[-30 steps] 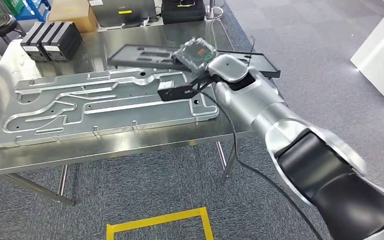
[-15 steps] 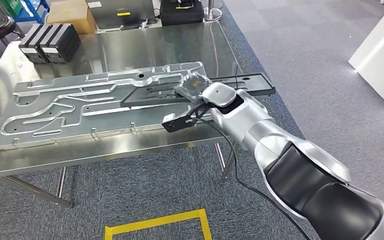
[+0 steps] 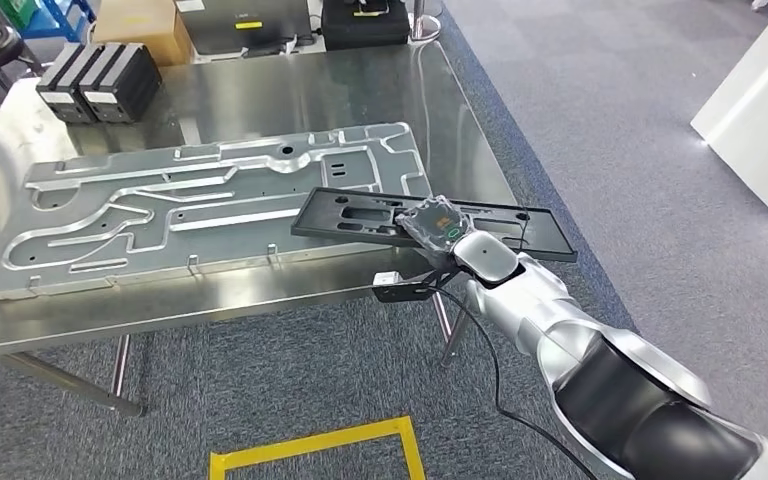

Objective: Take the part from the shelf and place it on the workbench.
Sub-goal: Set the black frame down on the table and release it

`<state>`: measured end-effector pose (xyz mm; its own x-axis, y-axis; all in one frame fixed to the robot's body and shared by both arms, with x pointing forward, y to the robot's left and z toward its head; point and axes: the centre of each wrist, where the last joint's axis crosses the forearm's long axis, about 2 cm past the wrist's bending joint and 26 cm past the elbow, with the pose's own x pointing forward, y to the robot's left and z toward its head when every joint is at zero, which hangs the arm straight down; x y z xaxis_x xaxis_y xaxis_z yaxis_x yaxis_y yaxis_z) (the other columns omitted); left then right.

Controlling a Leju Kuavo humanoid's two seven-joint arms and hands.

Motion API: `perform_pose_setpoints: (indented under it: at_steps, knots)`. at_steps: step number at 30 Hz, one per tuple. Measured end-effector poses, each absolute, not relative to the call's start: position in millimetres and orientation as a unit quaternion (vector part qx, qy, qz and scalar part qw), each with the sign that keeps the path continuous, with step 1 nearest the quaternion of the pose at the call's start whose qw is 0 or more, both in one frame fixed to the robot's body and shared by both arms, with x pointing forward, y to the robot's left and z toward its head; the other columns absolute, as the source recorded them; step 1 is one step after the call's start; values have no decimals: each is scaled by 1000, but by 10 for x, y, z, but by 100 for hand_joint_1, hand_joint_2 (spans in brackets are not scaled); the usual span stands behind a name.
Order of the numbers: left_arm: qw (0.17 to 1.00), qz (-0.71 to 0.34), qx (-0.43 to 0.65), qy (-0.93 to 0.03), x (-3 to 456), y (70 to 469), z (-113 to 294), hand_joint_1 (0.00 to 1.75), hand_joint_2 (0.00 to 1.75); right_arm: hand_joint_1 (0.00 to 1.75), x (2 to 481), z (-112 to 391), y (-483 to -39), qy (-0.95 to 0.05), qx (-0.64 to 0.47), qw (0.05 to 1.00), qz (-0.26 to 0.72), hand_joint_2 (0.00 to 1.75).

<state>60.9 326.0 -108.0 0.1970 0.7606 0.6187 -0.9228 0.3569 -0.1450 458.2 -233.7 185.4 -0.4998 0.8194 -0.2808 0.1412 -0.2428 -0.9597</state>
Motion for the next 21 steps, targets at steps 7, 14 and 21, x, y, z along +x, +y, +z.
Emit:
perform_pose_setpoints:
  at_steps: [7, 14, 21]
  knots:
    - [763, 550, 147, -307, 584, 3324, -1080, 0, 0, 175, 4472, 1618, -2553, -561, -435, 274, 649, 175]
    - [763, 548, 158, -305, 570, 3339, -1081, 0, 0, 175, 4458, 1597, -2587, -568, -444, 271, 638, 175]
    - [762, 547, 162, -306, 562, 3378, -1078, 0, 0, 175, 4450, 1584, -2590, -568, -443, 273, 638, 175]
